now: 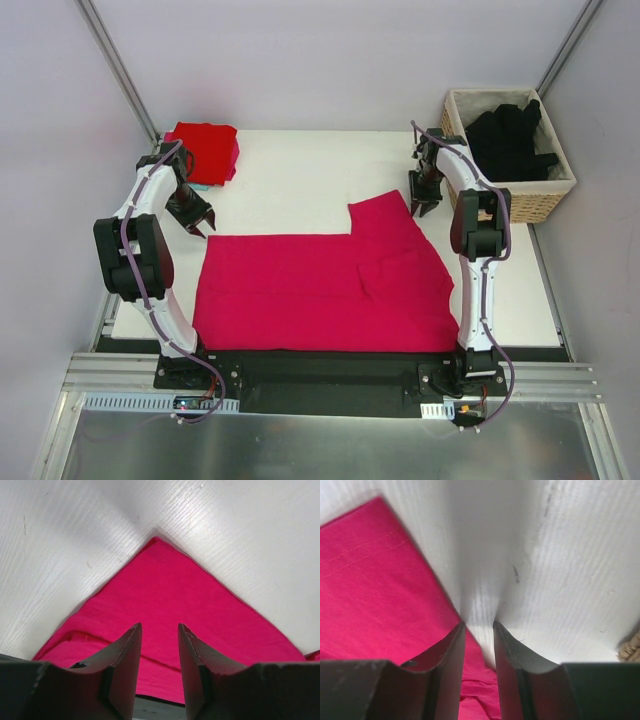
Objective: Fold and stack the t-shirts
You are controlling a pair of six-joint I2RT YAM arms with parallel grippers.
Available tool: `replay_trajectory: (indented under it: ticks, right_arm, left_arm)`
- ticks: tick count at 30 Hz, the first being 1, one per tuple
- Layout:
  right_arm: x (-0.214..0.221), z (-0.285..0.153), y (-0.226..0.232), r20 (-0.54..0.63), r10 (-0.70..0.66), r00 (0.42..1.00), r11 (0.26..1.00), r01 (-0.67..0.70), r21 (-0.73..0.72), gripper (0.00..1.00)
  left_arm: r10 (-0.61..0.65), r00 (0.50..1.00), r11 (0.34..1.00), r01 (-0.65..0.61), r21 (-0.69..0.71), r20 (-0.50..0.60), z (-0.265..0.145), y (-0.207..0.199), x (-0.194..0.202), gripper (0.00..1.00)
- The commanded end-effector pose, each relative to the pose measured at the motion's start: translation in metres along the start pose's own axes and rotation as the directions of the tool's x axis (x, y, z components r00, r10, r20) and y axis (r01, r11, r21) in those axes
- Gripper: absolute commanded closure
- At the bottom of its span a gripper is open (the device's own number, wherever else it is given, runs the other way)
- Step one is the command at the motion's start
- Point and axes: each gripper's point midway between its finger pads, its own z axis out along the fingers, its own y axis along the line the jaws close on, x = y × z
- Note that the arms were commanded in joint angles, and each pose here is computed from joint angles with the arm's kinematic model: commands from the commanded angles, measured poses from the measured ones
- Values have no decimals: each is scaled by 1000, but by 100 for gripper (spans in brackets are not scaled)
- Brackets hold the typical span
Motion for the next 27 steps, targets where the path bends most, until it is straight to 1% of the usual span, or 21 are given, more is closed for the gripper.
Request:
replay_trajectory:
  ticks: [1,6,9,13,22,27]
  right_arm:
    - [-8,-24,-16,35,25,999,998,-27,64,68]
    - [-14,-35,-17,61,55,997,998,-56,12,68]
    - [-16,-36,-7,71,60,996,996,-55,-64,68]
    - [-12,-25,8,30,76,997,986,-70,-154,68]
    - [-10,-17,20,10,85,996,970,-80,-228,68]
    - [-5,-11,21,-15,76,997,971,-78,-227,68]
  left_arm:
    - [-38,999,999,39,15,-12,-13,-3,4,66]
    - [-39,999,999,40,30,-21,-10,-8,3,66]
    - [-39,999,999,40,35,-23,-10,-10,3,67]
    - [-37,999,998,38,42,-25,-10,-14,4,67]
    - [-31,999,998,32,45,-25,-11,-14,5,67]
    - [-29,999,998,30,46,-18,-13,-12,4,67]
